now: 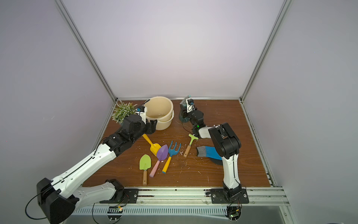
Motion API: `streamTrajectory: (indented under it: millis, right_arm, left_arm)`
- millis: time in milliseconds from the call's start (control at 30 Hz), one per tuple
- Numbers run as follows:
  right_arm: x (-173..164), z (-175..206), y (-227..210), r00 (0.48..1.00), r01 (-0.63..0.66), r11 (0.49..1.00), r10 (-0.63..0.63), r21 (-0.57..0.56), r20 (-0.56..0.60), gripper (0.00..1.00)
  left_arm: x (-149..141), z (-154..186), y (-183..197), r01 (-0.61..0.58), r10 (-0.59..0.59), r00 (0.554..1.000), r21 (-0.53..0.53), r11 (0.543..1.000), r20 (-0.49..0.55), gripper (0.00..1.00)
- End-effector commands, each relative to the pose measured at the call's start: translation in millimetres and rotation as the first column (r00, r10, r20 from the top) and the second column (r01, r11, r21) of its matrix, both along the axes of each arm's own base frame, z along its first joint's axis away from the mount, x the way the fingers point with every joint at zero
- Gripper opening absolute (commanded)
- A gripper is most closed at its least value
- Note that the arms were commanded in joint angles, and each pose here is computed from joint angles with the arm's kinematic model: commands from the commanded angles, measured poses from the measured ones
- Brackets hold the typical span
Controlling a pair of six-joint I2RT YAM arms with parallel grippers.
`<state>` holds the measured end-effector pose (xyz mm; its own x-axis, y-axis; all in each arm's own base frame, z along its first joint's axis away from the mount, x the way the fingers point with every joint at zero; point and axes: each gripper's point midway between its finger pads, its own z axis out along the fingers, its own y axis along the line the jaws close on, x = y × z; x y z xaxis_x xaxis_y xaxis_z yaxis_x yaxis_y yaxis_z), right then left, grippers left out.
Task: Organize the gardening tools
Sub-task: Place the gardening tool at the center of the board.
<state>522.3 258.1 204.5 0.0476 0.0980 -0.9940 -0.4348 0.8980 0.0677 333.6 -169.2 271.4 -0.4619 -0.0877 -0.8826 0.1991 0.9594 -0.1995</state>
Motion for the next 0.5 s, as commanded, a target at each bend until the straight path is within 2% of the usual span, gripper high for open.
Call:
streamTrajectory:
  millis: [0,67,100,300,467]
  right_arm:
    - [-4.3,49.1,-4.9,0.996,0.029,0.999,-0.032,0.033,0.082,0.63]
    - [-6.6,55.8,-10.2,0.996,0.052,0.998,-0.054,0.027,0.077,0.65]
    - [-8.6,58.8,-12.1,0.995,0.057,0.998,-0.058,0.017,0.075,0.66]
    - [-26.6,72.6,-31.2,0.992,0.113,0.993,-0.111,-0.031,0.059,0.71]
    - [-44.0,74.3,-44.9,0.991,0.134,0.990,-0.134,-0.039,-0.004,0.71]
  left_arm:
    - [0.4,3.8,16.9,-0.082,0.082,0.996,-0.017,0.997,0.020,0.76]
    - [0.0,3.3,20.7,-0.105,0.105,0.994,-0.027,0.994,0.026,0.97]
    - [-0.6,3.3,22.4,-0.112,0.113,0.993,-0.034,0.993,0.033,1.00]
    - [-1.5,5.0,34.9,-0.185,0.193,0.978,-0.105,0.977,0.075,1.00]
    - [-4.9,0.7,31.5,-0.156,0.168,0.982,-0.133,0.979,0.088,1.00]
